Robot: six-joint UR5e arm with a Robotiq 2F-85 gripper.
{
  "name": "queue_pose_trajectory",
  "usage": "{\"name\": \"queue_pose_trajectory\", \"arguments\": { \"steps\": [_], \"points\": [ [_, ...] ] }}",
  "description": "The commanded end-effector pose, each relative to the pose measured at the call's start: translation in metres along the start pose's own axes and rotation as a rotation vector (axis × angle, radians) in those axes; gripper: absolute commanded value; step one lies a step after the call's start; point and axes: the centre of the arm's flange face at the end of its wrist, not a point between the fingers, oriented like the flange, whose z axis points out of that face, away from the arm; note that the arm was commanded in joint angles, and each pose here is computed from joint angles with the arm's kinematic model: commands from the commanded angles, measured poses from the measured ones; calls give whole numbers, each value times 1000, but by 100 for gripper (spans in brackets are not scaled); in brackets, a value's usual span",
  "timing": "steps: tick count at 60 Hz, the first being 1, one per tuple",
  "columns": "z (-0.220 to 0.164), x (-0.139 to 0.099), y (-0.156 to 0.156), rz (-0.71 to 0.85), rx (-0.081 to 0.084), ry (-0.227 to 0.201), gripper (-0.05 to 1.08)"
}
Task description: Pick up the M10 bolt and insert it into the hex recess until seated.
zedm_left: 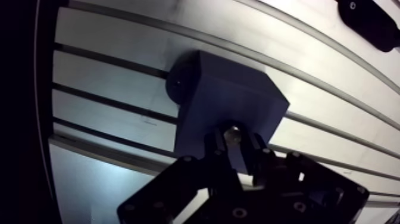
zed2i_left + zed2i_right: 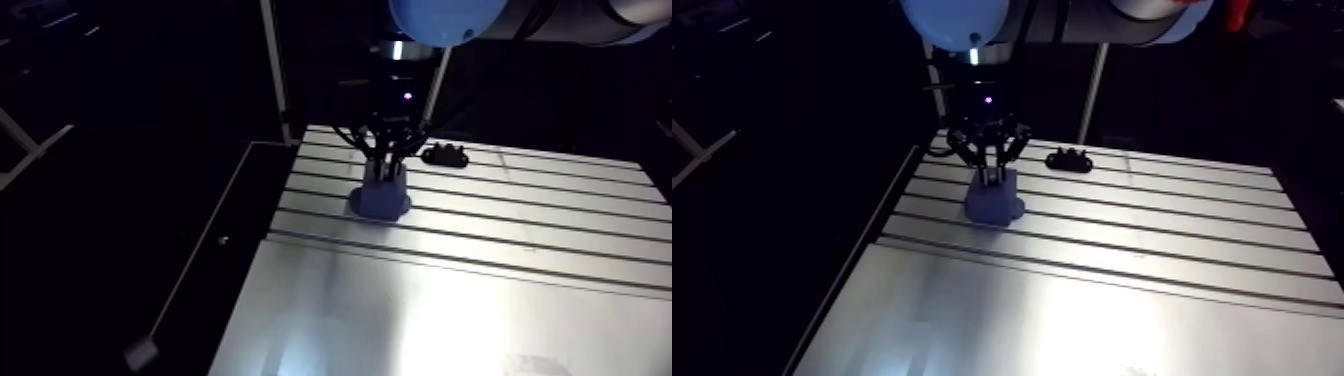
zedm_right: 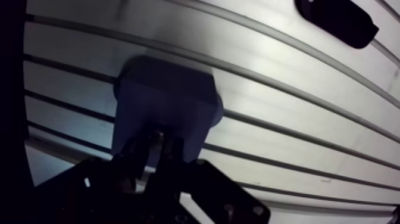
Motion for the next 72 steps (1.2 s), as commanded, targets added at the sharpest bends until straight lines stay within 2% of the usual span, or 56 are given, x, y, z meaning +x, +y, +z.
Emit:
{"name": "queue_pose_trajectory", "arguments": {
  "steps": [1,13,72],
  "points": [
    [0,1,2,-33,-3,0,72],
    [5,0,0,-65,3,-26,72],
    [4,-1,1,-162,0,-31,73]
  ]
}}
